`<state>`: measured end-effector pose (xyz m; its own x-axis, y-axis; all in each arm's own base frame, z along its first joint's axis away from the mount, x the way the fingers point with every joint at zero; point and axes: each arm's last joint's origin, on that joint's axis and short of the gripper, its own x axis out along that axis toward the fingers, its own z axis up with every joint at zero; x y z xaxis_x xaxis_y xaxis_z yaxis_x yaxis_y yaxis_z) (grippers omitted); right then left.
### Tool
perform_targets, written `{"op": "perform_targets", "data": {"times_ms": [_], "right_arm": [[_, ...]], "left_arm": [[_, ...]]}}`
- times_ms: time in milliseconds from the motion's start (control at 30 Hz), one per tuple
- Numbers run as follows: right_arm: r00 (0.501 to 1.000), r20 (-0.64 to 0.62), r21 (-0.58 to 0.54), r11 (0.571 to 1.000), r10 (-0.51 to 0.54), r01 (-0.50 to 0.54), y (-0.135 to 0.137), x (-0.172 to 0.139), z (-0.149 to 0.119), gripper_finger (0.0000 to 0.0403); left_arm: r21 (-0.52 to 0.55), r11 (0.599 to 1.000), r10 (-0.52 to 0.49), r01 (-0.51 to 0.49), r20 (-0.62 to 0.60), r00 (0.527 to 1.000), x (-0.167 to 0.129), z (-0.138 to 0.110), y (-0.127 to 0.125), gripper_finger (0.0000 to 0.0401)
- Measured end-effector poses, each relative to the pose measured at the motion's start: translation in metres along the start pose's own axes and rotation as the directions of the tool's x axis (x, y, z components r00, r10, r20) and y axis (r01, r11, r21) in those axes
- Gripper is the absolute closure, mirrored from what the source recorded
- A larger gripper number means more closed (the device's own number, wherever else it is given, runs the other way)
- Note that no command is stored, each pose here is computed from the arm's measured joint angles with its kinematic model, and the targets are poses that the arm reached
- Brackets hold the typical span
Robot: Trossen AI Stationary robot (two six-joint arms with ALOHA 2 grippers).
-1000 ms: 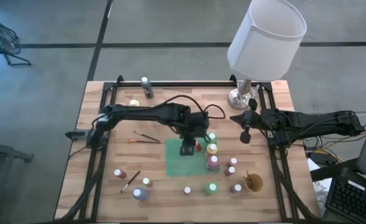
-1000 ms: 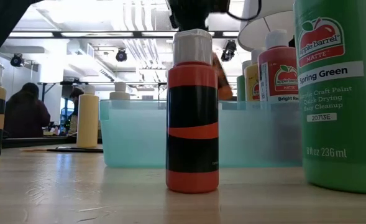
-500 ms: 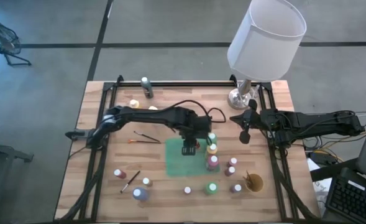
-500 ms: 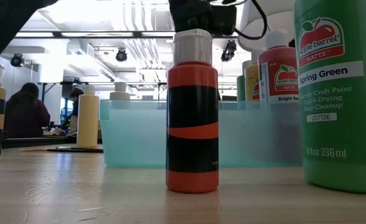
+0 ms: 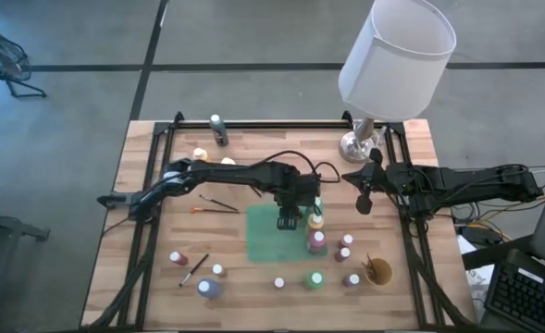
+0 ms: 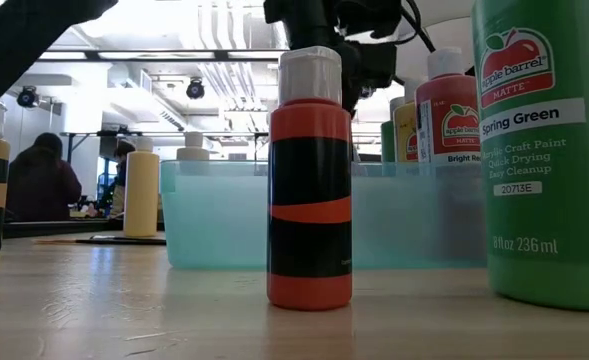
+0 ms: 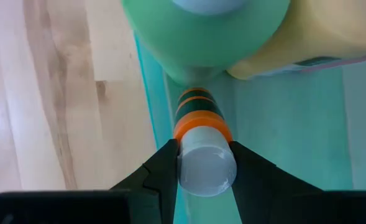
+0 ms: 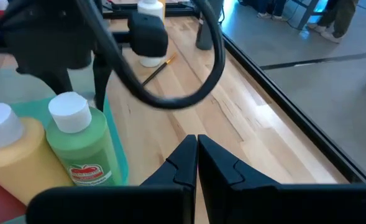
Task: Pick & Place Paint Supplies
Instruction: Put the orange paint bottle into the green bin
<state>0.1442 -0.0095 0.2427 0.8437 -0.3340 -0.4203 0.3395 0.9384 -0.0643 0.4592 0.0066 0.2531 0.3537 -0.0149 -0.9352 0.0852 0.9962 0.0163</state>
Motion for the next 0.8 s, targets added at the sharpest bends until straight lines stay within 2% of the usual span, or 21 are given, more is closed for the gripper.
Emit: {"op": "perform_targets", "data": {"times_ms": [467, 800], "right_arm": [[1.0, -0.01, -0.004, 1.0, -0.001, 0.001, 0.0, 0.001, -0.003, 0.0394], [1.0, -0.01, -0.01, 1.0, -0.001, 0.001, 0.0, 0.001, -0.003, 0.0394]], "left_arm": [[-0.009, 1.0, 0.0, 0.001, 0.025, 1.0, 0.0, 0.002, 0.001, 0.0279], [-0.01, 1.0, 0.0, 0.0, 0.023, 1.0, 0.013, -0.003, 0.003, 0.0279]]}}
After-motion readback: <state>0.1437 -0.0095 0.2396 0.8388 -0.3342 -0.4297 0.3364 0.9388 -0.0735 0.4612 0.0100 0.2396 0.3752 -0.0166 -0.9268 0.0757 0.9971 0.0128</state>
